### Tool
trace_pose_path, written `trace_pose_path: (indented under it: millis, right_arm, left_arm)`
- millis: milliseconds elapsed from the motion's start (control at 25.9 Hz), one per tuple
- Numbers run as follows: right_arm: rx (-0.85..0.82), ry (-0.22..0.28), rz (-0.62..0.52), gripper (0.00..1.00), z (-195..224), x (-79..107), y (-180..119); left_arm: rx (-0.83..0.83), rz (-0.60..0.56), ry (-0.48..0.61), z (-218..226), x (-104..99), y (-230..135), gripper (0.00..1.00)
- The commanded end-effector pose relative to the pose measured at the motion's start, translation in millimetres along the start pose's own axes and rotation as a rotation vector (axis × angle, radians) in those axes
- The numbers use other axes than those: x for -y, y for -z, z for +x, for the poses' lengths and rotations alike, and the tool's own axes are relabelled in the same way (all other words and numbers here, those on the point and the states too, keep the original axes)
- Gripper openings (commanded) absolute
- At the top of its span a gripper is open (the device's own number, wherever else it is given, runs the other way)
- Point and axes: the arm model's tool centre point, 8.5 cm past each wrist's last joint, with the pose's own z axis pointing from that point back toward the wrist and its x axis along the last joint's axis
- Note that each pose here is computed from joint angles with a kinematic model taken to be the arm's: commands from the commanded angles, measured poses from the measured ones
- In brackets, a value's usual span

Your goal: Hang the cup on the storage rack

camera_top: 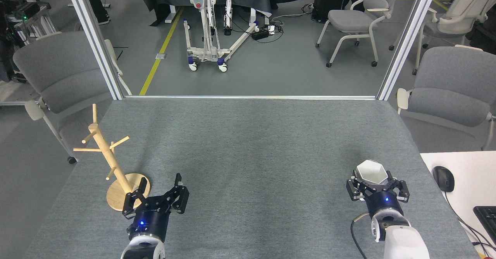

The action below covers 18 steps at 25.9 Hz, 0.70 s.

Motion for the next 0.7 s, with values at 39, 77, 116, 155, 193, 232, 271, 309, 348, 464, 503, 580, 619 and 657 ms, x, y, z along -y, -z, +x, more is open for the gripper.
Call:
trace_pose_path:
  millis: [39,77,116,155,193,232,271,309,348,464,503,580,619,657]
  right_arm:
    - [0.004,-0.002,0.005,0.99,3.2,4.0,5.7]
    - [0.003,-0.001,0.007,0.99,3.1,4.4,6.6]
    - [0.004,0.000,0.013,0.99,3.8,2.2,6.3]
    - [0.004,0.000,0.014,0.99,3.8,2.0,6.6]
    - [0.005,0.001,0.016,0.99,4.6,1.4,6.5]
    - [0.004,0.001,0.015,0.99,4.6,2.9,7.5]
    - [0.004,0.004,0.011,0.99,4.6,5.0,8.6]
    - [0.001,0.005,0.013,0.99,4.0,5.1,9.2]
    - [0.004,0.005,0.022,0.99,5.2,1.8,8.8]
    - [0.003,0.007,0.038,0.99,5.3,-3.2,8.3]
    - [0.002,0.008,0.038,0.99,5.3,-3.2,8.3]
    - [0.003,0.015,0.038,0.99,5.4,-3.2,8.3]
    - [0.003,0.019,0.038,0.99,5.4,-3.2,8.3]
    - [0.003,0.021,0.038,0.99,5.3,-2.9,8.6]
  left_arm:
    - [0.000,0.000,0.001,-0.4,-0.1,0.0,0.99]
    - [0.000,0.000,0.001,-0.4,-0.1,0.0,0.99]
    - [0.000,-0.002,0.001,-0.6,0.5,-0.5,0.99]
    - [0.000,-0.002,0.001,-0.6,0.5,-0.5,0.99]
    - [0.000,-0.002,0.001,-0.6,0.5,-0.5,0.99]
    - [0.000,-0.002,0.001,-0.7,0.5,-1.0,0.99]
    - [0.000,-0.002,0.001,-0.7,0.5,-1.0,0.99]
    - [0.000,-0.002,0.001,-0.7,0.5,-1.0,0.99]
    - [0.000,0.000,0.003,-1.2,0.3,-0.9,0.99]
    - [-0.001,-0.001,0.002,-0.9,1.0,-2.0,0.99]
    - [-0.001,0.000,0.002,-0.8,0.5,-1.9,0.99]
    - [-0.001,0.000,0.000,-0.4,0.6,-2.4,0.99]
    - [-0.001,0.001,-0.001,0.2,0.6,-2.4,0.99]
    - [0.000,0.006,-0.001,0.3,-0.6,-2.3,0.99]
